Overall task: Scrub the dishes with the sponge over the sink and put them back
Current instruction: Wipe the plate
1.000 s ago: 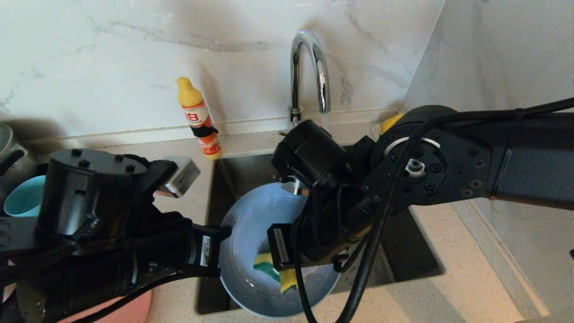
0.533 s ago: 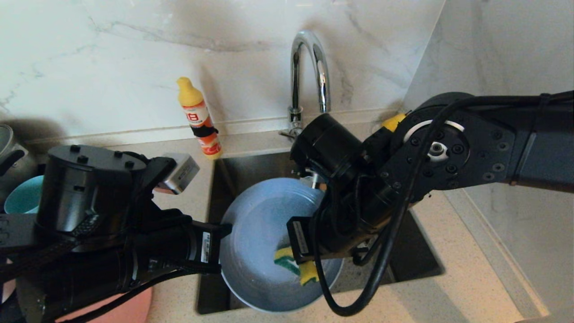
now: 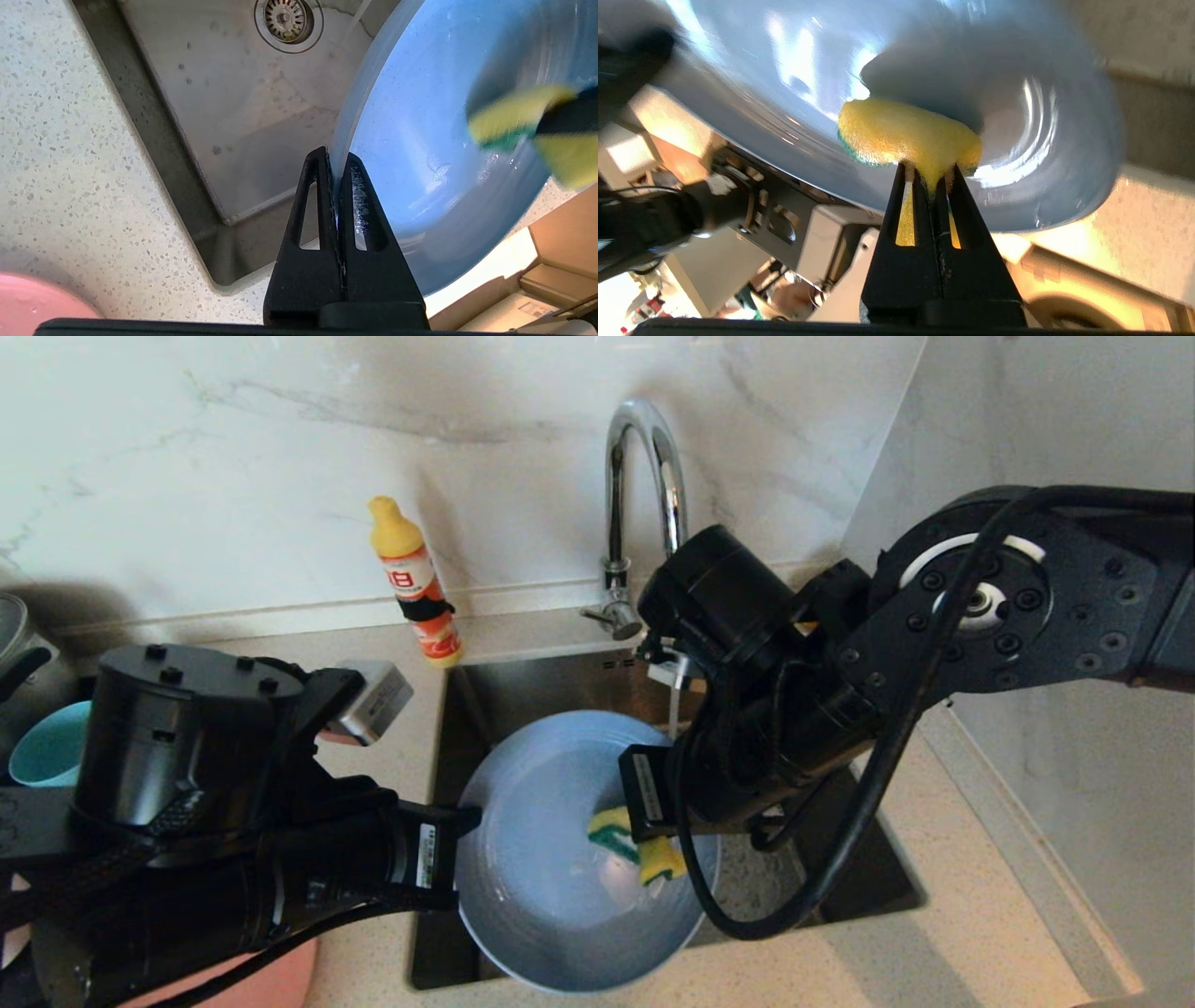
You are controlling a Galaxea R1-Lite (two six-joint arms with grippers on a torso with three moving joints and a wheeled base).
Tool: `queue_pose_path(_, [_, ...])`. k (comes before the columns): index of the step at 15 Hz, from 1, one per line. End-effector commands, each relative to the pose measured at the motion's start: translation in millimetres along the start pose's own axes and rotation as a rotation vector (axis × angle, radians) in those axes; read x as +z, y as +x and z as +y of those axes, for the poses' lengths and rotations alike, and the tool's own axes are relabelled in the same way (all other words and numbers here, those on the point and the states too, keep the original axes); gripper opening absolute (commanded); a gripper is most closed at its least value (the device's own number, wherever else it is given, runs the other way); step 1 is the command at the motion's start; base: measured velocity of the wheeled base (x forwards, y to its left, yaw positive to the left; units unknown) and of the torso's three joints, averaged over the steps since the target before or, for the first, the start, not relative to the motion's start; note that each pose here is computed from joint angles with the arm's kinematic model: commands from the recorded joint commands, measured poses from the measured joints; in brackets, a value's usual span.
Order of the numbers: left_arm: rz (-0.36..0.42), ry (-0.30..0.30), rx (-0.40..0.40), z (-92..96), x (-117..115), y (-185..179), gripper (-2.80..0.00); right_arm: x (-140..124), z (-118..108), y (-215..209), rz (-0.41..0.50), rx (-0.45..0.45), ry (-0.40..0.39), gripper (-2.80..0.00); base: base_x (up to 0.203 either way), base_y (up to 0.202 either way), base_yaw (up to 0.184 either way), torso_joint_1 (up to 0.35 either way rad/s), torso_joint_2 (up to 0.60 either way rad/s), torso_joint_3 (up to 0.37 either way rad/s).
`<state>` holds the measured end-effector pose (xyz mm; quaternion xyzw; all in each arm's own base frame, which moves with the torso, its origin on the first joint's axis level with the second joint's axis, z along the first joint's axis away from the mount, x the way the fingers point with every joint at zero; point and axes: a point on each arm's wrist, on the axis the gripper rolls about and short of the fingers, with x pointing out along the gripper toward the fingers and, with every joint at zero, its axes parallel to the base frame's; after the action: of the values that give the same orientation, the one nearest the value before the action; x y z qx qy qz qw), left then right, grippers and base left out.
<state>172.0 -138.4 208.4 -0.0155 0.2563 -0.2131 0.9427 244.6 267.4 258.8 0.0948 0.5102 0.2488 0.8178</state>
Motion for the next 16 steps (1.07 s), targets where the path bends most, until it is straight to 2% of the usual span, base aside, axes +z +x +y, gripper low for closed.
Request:
queue_pose_path(1, [0.006,-0.003,0.003,0.4,-1.8,0.7,-2.8,1.6,2.4,-8.4,-0.03,0.022,-0.003,-2.8,0.0,0.0,0.0,0.0,0.0,0.0])
queue_pose_path(5, [0.014,-0.002,0.005,1.0,-4.2,1.2,-2.8,1.0,12.4,-2.0,-0.063,0.047,-0.045,-2.8,0.0,0.0,0.0,0.0,0.0,0.0])
queue_pose_path(11, [0.01,-0.008,0.004,1.2,-4.0,-0.5,-2.8,-20.6,37.9,37.9,0.024,0.053,-0.119,-2.8,0.0,0.0,0.0,0.0,0.0,0.0])
queue_pose_path(16, [-0.007,-0.013,0.003,0.9,-0.1,-2.0,-2.8,-30.3,38.2,45.6,0.083,0.022,-0.123,-2.8,0.0,0.0,0.0,0.0,0.0,0.0])
